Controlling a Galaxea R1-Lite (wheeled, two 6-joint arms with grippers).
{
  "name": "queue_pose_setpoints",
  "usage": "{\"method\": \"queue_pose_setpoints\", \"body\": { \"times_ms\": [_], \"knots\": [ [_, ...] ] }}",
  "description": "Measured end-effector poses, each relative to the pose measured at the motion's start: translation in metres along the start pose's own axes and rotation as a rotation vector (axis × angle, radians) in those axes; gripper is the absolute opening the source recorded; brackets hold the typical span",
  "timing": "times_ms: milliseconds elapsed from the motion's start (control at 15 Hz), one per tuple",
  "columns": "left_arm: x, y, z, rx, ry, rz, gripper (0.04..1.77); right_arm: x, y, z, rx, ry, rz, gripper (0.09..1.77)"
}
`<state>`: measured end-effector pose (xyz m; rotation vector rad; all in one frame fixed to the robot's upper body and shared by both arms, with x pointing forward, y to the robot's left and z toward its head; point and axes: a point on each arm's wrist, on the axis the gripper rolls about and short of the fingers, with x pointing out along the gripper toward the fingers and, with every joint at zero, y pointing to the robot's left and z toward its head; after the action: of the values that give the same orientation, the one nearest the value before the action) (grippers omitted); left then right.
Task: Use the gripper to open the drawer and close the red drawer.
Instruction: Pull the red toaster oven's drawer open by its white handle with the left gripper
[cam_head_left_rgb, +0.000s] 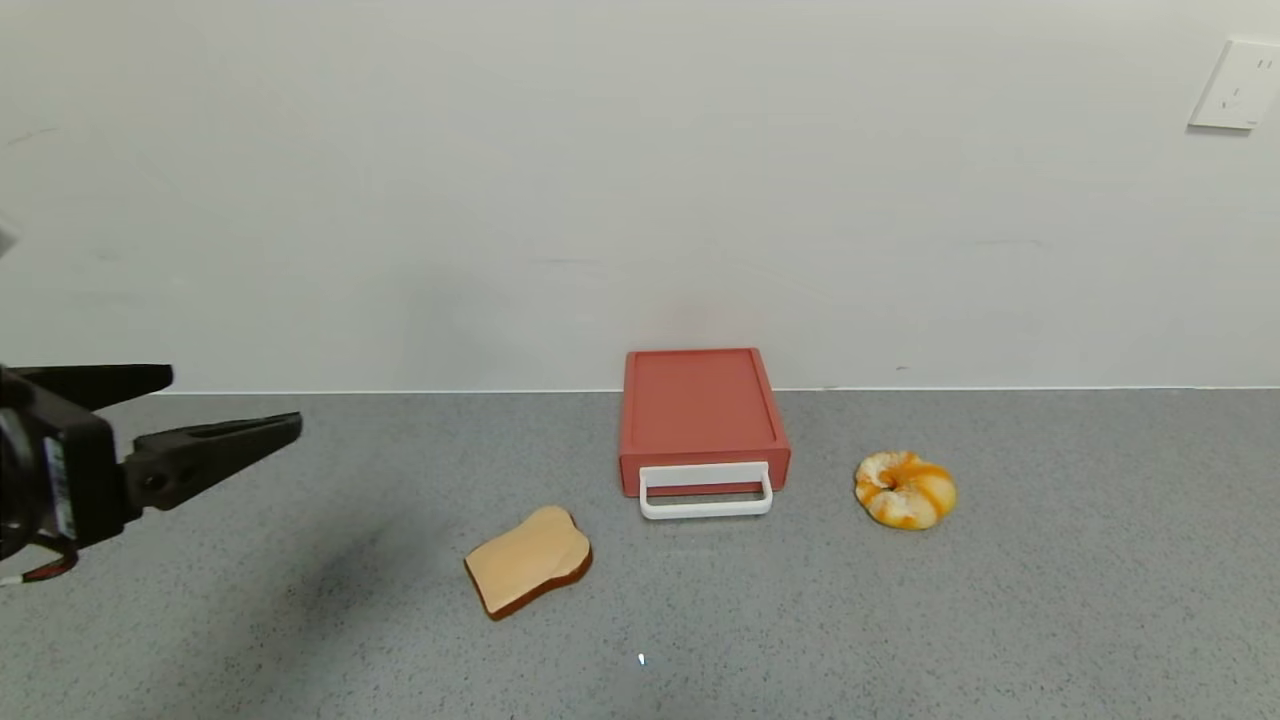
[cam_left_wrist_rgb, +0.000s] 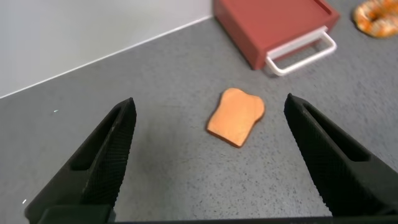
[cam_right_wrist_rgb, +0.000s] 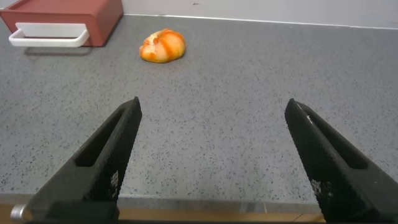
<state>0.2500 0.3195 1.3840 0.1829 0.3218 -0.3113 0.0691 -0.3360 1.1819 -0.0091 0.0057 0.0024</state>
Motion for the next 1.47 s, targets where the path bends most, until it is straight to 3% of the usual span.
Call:
{"method": "queue_pose_setpoints", "body": {
  "times_ms": [200,467,800,1067,1333,1467],
  "knots": [
    [0.036,-0.005,0.015,0.036,0.080,-0.129,1.72,0.000,0.000,0.000,0.000,0.000,0.000,1.70],
    [0.083,-0.029,0.029,0.070,0.157,-0.268,1.72,0.000,0.000,0.000,0.000,0.000,0.000,1.70],
    [0.138,-0.063,0.033,0.051,0.238,-0.372,1.72,0.000,0.000,0.000,0.000,0.000,0.000,1.70],
    [0.175,-0.097,0.032,-0.003,0.300,-0.398,1.72,0.000,0.000,0.000,0.000,0.000,0.000,1.70],
    [0.204,-0.136,0.023,-0.020,0.372,-0.353,1.72,0.000,0.000,0.000,0.000,0.000,0.000,1.70],
    [0.213,-0.153,0.020,-0.072,0.425,-0.318,1.72,0.000,0.000,0.000,0.001,0.000,0.000,1.70]
  ]
}}
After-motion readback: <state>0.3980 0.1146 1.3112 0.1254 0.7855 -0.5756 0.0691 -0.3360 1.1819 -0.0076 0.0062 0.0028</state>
